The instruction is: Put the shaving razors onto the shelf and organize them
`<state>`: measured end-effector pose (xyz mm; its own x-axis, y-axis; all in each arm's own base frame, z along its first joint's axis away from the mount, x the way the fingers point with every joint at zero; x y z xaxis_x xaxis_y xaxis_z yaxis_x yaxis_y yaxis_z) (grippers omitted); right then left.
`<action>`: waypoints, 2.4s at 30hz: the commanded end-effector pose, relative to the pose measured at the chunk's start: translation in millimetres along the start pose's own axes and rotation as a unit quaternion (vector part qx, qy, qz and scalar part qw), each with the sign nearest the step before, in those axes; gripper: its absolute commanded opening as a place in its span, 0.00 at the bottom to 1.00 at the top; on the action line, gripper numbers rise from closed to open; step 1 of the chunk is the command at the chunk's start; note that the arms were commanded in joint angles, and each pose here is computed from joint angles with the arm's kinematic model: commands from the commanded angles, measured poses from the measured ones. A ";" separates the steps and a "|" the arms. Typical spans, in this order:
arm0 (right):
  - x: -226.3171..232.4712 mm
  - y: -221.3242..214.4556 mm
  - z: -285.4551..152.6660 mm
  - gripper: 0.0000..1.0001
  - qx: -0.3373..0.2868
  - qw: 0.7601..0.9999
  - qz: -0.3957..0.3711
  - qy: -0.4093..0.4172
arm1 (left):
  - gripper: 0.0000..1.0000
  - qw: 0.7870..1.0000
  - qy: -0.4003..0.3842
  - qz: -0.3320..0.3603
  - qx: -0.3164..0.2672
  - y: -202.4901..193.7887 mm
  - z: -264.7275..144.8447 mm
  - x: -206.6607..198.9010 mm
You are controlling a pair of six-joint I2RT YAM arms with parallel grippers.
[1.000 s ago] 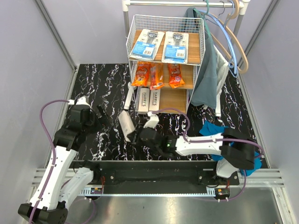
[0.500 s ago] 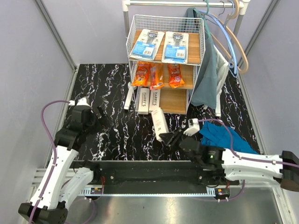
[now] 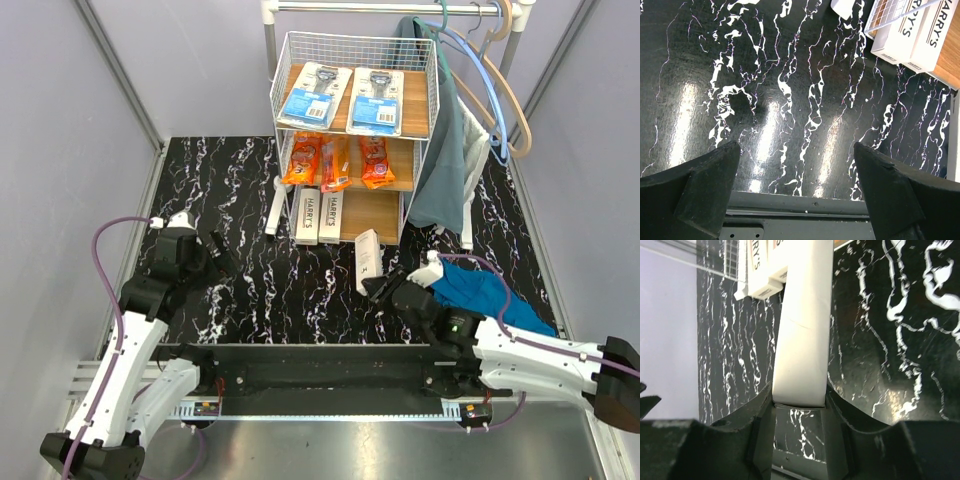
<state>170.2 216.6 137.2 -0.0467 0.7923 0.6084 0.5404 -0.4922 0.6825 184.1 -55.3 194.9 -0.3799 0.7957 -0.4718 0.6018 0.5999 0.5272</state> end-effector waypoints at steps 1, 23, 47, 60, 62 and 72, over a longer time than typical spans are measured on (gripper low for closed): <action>2.5 23.3 7.8 0.02 -0.016 1.000 0.006 0.013 | 0.99 1.000 -0.017 0.005 -0.003 1.9 2.7 -6.1; 15.7 64.6 95.7 0.02 -0.024 0.998 0.026 0.045 | 0.99 0.999 -0.029 0.004 0.020 -3.7 8.8 -11.6; 7.2 41.9 183.3 0.11 0.005 0.997 0.080 0.011 | 0.99 0.997 -0.066 -0.006 0.039 -9.7 3.5 -21.8; -5.6 32.7 182.6 0.56 0.022 0.994 0.105 -0.018 | 0.99 0.996 -0.074 -0.007 0.047 -15.0 4.1 -21.3; -7.3 34.5 179.7 0.69 0.020 0.994 0.105 -0.026 | 0.99 0.996 -0.076 -0.007 0.046 -15.2 4.1 -21.4; -10.4 61.3 143.7 1.00 -0.003 0.995 0.076 -0.067 | 0.99 0.996 -0.076 -0.003 0.045 -16.3 4.1 -19.5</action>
<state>322.8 244.1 85.5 0.1492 0.7340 0.6625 0.5829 -0.6065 0.5407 180.1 -77.3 185.4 -0.3187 0.7735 -0.5479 0.6755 0.5908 0.4412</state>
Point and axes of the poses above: each gripper's point midway between its finger pads, its own z axis out along the fingers, its own x axis along the line the jaws close on, y = z × x, the point moved 3 cm from there along -z, back along the fingers, and after that the axes turned 12 degrees about -z, right-handed, at the moved point
